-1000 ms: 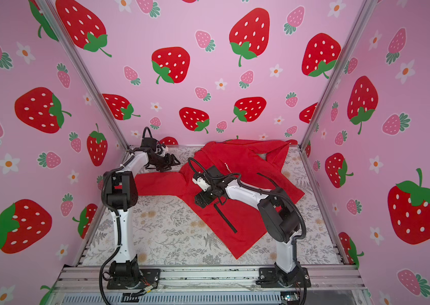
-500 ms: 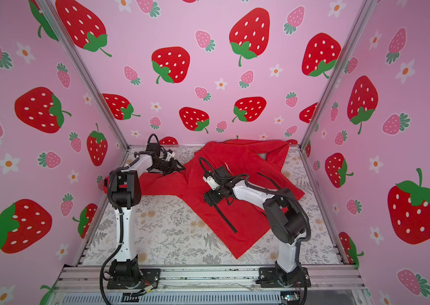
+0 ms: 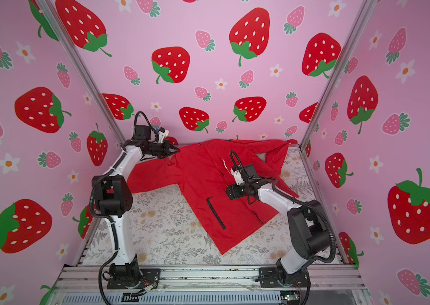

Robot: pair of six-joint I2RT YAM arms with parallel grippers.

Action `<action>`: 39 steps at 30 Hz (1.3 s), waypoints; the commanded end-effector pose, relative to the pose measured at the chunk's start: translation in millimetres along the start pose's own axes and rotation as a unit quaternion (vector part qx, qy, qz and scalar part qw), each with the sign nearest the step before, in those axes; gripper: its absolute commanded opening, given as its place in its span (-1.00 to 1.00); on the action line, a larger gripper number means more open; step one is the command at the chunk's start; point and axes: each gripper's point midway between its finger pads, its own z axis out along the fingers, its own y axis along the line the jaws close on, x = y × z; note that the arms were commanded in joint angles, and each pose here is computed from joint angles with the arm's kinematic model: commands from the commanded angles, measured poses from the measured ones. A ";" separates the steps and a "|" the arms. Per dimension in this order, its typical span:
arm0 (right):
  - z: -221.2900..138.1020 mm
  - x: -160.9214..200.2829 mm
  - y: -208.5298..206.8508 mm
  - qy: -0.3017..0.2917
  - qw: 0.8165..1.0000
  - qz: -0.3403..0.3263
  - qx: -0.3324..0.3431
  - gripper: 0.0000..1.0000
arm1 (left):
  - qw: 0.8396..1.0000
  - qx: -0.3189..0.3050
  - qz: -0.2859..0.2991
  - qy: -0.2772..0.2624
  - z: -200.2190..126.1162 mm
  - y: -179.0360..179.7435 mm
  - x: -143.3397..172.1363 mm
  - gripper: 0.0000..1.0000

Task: Unzip the jacket
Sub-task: Adjust the jacket at the center of the board.

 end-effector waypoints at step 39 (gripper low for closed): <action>-40.0 -51.8 52.1 -0.084 0.961 0.071 -0.252 0.57 | 0.996 -0.019 -0.057 0.062 -1.2 -18.0 105.3 0.45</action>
